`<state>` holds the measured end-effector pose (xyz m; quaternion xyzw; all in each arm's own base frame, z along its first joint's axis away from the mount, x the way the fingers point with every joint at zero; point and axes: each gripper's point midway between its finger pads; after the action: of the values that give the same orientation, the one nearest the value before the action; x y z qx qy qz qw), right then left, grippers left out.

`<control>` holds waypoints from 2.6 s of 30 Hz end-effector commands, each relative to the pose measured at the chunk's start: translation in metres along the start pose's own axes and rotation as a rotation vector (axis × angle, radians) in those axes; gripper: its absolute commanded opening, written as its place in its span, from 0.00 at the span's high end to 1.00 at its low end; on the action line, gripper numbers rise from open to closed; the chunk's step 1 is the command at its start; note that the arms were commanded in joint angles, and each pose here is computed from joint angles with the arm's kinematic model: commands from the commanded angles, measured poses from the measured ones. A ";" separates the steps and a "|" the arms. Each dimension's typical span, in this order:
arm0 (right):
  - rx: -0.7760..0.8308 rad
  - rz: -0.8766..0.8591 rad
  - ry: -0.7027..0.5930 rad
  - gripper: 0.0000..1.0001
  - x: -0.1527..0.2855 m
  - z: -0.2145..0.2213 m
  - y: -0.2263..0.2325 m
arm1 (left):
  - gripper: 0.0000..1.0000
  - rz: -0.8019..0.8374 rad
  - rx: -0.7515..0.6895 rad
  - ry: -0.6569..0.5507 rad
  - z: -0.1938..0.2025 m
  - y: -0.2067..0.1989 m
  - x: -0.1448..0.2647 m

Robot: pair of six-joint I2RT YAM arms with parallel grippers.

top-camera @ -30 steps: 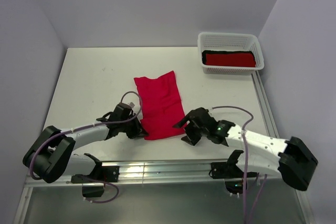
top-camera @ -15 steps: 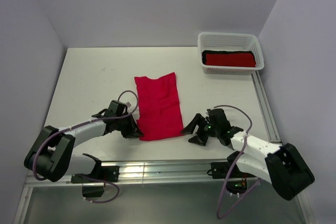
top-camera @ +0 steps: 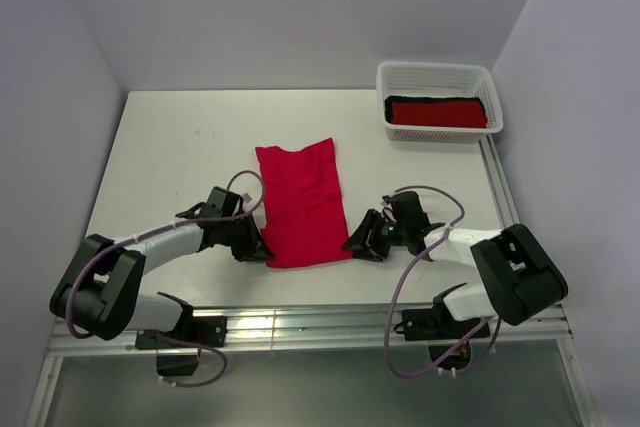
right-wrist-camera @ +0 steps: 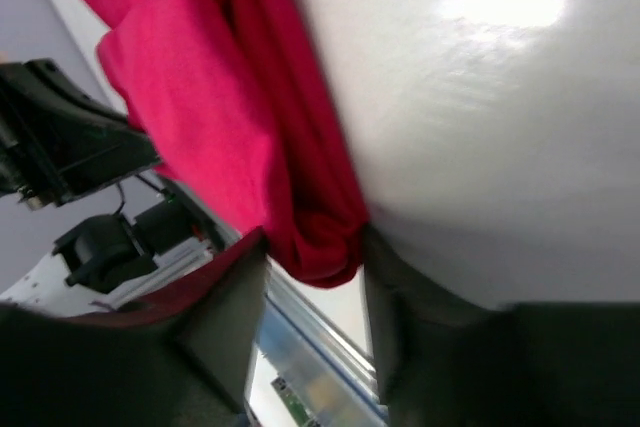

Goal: Roll the t-shirts
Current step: Roll the tshirt

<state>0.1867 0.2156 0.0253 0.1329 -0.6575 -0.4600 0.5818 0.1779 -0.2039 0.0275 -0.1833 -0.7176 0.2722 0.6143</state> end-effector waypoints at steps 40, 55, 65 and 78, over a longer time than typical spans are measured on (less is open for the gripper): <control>-0.591 0.419 0.285 1.00 0.080 0.032 -0.010 | 1.00 0.197 0.458 0.310 0.025 -0.072 0.033; -0.801 0.561 0.231 1.00 0.082 -0.030 0.035 | 1.00 0.283 0.661 0.247 -0.019 -0.088 0.034; -0.875 0.534 0.223 1.00 0.058 -0.068 0.056 | 1.00 0.296 0.796 0.185 -0.042 -0.065 0.025; -0.979 0.572 0.207 1.00 0.034 -0.091 0.050 | 1.00 0.258 0.907 0.207 -0.074 -0.044 0.001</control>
<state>0.2646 0.1805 0.0766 -0.2669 -0.3265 -0.5056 0.7527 0.2467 -0.2319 0.0729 -0.0343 -0.4415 0.6068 0.6601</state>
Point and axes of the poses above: each gripper's point midway between its finger pads, its own x axis back along the fingers, its own y axis along the line the jaws close on, z = x × y, and after that the axes turned 8 degrees about -x, right-handed
